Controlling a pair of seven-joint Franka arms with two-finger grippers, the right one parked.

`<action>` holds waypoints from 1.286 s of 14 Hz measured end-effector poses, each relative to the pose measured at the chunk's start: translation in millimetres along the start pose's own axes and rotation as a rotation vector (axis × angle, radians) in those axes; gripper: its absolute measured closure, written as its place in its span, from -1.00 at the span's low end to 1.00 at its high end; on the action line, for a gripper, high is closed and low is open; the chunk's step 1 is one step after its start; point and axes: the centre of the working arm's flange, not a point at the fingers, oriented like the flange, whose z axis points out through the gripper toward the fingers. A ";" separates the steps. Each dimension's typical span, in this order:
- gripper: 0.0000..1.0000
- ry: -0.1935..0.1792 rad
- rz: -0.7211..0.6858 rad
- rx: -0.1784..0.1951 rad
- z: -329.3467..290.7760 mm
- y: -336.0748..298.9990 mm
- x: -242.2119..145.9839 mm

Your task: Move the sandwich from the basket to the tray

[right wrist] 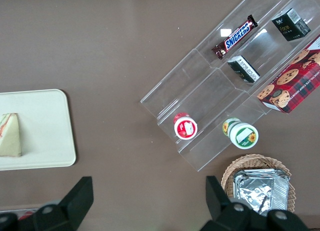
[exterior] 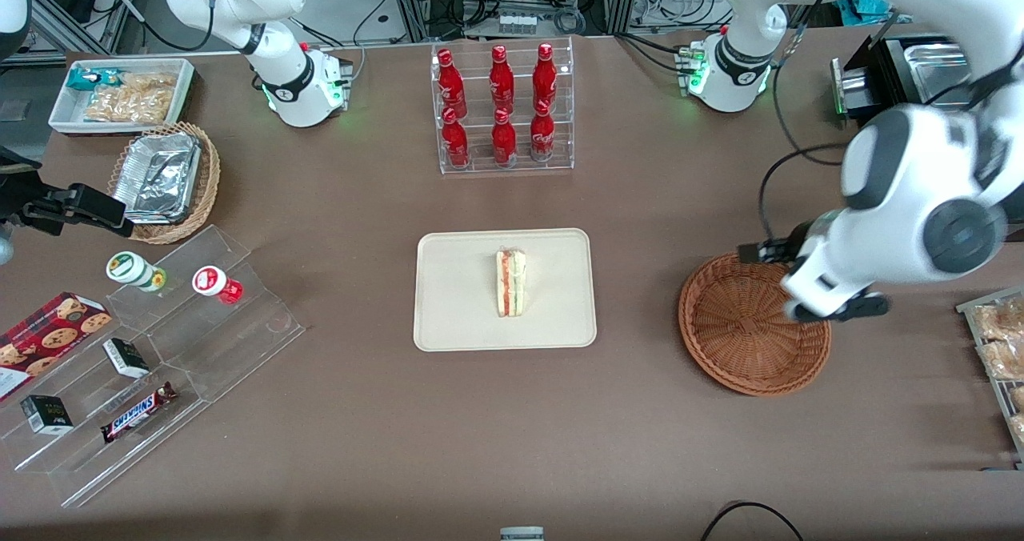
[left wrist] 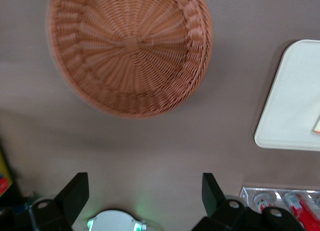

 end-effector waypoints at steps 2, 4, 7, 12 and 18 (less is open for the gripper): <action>-1.00 0.054 -0.011 0.034 -39.8 -12.5 -32.9; -1.00 0.100 -0.024 0.078 -71.6 -23.6 -64.0; -1.00 0.159 -0.028 0.075 -100.1 -27.7 -87.6; -1.00 0.174 -0.030 0.072 -111.5 -29.1 -94.2; -1.00 0.131 -0.036 0.084 -112.4 -32.5 -105.0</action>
